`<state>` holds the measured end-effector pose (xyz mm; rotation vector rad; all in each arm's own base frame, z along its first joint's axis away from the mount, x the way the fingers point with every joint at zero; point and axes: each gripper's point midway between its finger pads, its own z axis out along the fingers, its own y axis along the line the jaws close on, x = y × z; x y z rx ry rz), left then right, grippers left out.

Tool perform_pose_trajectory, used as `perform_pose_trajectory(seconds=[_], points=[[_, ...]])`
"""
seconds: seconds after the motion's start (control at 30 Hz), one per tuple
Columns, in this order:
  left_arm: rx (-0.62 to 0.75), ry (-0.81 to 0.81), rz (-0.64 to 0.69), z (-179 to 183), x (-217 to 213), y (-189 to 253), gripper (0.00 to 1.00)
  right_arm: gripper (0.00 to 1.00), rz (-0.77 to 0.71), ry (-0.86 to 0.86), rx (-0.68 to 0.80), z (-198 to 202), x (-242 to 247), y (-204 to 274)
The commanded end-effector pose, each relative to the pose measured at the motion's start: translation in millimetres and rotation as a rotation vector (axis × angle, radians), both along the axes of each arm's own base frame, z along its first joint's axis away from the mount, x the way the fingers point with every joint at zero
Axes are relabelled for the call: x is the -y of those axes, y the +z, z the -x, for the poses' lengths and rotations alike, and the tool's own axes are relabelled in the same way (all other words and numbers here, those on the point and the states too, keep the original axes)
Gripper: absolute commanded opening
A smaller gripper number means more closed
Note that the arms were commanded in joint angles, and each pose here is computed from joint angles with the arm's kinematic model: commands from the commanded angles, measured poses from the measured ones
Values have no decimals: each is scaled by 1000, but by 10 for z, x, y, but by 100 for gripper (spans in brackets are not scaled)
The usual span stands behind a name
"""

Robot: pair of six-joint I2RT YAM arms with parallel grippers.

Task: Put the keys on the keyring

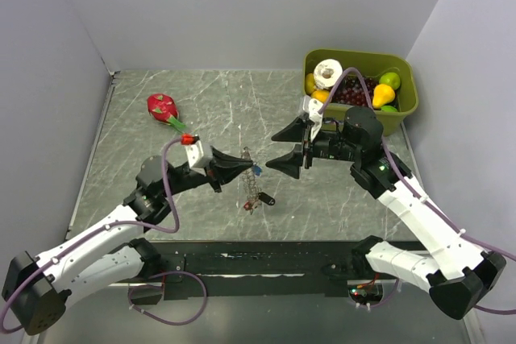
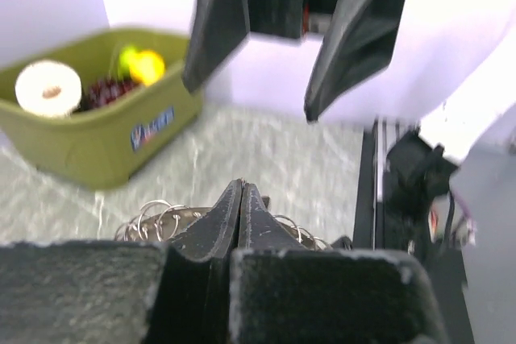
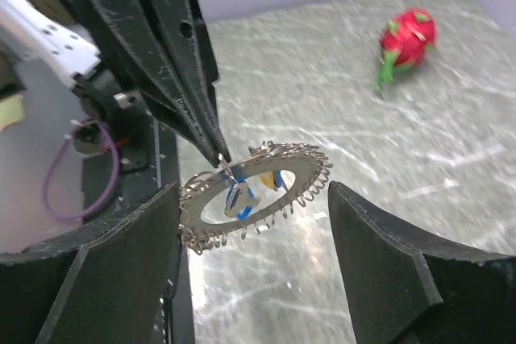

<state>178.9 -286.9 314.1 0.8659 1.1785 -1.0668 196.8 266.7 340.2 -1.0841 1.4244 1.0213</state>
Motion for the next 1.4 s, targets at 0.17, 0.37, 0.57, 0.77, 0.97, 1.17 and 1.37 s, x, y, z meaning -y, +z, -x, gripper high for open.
perform_pose_trajectory(seconds=[0.17,0.37,0.57,0.77,0.97,1.17,1.37], points=[[206,-76,406,301,-200,861,1,68,-138,244,81,339,-126,318],[213,-121,397,325,-127,874,1,66,-165,280,40,374,-166,341],[211,-131,395,324,-111,885,1,55,-187,298,35,378,-215,382],[210,-149,389,351,-95,893,1,50,-185,294,4,308,-278,324],[212,-160,383,365,-85,905,1,36,-177,290,-19,256,-316,264],[217,-163,379,360,-72,915,1,20,-173,292,-32,244,-327,269],[208,-184,357,358,-25,892,1,0,-165,279,-45,211,-340,263]])
